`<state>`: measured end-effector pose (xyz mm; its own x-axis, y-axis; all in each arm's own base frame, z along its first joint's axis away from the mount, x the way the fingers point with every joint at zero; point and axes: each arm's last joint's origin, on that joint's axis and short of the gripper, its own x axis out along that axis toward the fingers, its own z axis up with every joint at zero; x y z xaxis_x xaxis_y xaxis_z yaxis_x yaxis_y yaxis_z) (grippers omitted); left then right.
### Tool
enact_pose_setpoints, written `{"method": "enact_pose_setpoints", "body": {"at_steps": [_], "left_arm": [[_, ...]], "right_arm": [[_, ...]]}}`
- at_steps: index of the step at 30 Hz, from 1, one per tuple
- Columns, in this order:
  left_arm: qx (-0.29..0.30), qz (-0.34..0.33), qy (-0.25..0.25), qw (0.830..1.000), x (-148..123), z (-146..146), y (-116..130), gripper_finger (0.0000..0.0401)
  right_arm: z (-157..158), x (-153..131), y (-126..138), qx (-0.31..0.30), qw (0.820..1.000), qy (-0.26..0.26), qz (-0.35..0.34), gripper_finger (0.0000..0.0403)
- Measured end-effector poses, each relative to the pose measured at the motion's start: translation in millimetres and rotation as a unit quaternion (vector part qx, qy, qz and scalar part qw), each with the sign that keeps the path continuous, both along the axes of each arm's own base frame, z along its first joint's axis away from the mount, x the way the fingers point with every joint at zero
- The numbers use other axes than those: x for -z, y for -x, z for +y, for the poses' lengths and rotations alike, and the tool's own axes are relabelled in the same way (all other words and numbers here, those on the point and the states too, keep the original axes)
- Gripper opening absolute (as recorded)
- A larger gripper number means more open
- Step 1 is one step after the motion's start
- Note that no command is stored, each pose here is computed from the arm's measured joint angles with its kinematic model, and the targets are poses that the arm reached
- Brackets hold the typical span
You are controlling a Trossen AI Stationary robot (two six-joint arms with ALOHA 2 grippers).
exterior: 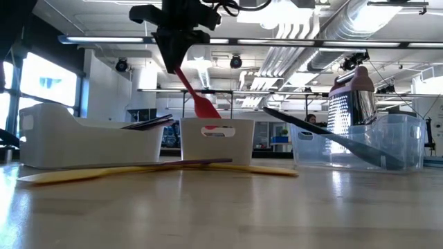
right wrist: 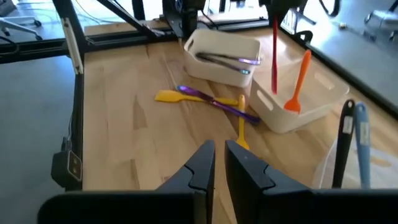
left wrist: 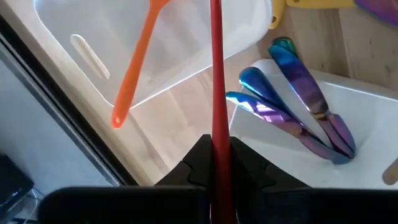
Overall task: Pick & Place Kitchen Items
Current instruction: Put the red spatula into the right white bin, then put the blue table knife into the left white bin
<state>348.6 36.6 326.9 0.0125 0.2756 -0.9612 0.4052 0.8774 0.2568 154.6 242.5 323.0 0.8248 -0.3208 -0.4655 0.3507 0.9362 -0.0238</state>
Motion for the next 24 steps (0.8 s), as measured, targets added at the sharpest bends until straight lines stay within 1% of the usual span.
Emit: {"method": "enact_pose_setpoints", "body": {"at_steps": [2, 6, 9, 15, 18, 20, 24], "left_arm": [[0.003, 0.001, 0.015, 1.0, 0, 5, 0, 0.0024], [-0.001, 0.01, 0.069, 0.998, 10, 15, -5, 0.0024], [-0.003, 0.025, 0.056, 0.998, 20, 21, -10, 0.0024], [0.001, 0.058, 0.071, 0.996, 42, 34, -20, 0.0024], [-0.003, 0.062, 0.078, 0.995, 50, 40, -24, 0.0025], [-0.003, 0.056, 0.092, 0.994, 53, 40, -27, 0.0036], [-0.014, 0.036, 0.102, 0.994, 57, 42, -33, 0.0074]], "right_arm": [[-1, 1, -4, 0.005, 1.0, -0.01, 0.007, 0.0029], [0, 2, -7, 0.006, 1.0, -0.023, 0.014, 0.0029], [2, 2, -7, 0.004, 0.999, -0.03, 0.016, 0.0029], [4, 2, -8, 0.001, 0.999, -0.046, 0.018, 0.0029], [5, 2, -8, -0.001, 0.998, -0.054, 0.021, 0.0029], [5, 2, -8, -0.001, 0.998, -0.055, 0.021, 0.0029], [5, 2, -8, -0.001, 0.998, -0.055, 0.021, 0.0029]]}}
